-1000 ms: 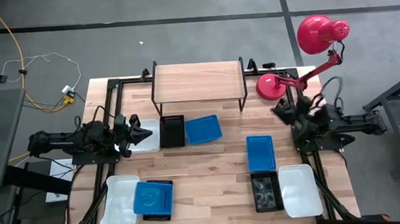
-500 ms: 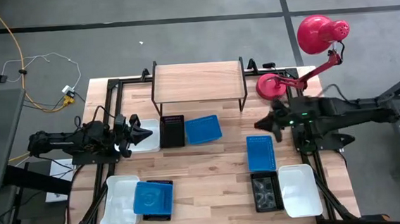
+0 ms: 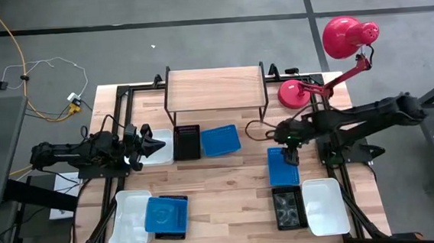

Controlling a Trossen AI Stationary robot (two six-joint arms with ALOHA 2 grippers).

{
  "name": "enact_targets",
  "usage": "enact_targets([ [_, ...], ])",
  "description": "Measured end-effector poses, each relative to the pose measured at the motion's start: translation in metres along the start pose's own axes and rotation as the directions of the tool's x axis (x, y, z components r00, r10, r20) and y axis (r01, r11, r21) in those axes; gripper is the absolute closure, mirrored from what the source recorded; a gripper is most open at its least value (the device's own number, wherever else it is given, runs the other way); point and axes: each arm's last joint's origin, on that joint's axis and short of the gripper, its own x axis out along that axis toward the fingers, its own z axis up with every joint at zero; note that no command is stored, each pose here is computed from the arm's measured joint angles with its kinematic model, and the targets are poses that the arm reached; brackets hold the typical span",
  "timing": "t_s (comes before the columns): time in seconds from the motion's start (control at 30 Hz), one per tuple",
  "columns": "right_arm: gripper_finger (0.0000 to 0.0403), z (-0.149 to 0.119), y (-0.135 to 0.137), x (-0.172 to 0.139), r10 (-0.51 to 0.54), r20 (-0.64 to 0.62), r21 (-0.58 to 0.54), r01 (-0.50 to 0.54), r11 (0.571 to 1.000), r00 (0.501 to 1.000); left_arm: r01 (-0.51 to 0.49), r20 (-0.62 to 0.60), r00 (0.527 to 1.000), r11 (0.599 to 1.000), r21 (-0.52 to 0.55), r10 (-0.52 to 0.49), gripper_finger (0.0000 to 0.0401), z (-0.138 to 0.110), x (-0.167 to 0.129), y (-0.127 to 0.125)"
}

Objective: Stack baskets on shelf by color
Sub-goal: Put the right blue bin to the right on the shelf

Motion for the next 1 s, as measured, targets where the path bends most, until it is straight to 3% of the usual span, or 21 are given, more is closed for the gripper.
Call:
enact_targets([
  [0.53,0.0224,0.004,-0.001,0.046,-0.088,-0.214,-0.034,0.083,0.996,0.973,0.000,0.000,1.000,1.000,0.000,0.000,0.0401,0.000,0.000,0.000],
  [0.63,0.0263,0.004,-0.001,0.048,-0.108,-0.219,-0.039,0.102,0.994,0.970,0.000,0.000,1.000,1.000,0.000,0.000,0.0401,0.000,0.000,0.000],
  [0.8,0.0384,0.006,-0.001,0.041,-0.099,-0.192,-0.030,0.095,0.995,0.976,0.000,0.000,1.000,1.000,0.000,0.000,0.0401,0.000,0.000,0.000],
  [1.0,0.0398,0.032,0.004,-0.003,-0.094,-0.075,-0.057,0.090,0.994,0.993,0.000,0.000,1.000,1.000,0.000,0.000,0.0401,0.000,0.000,0.000],
])
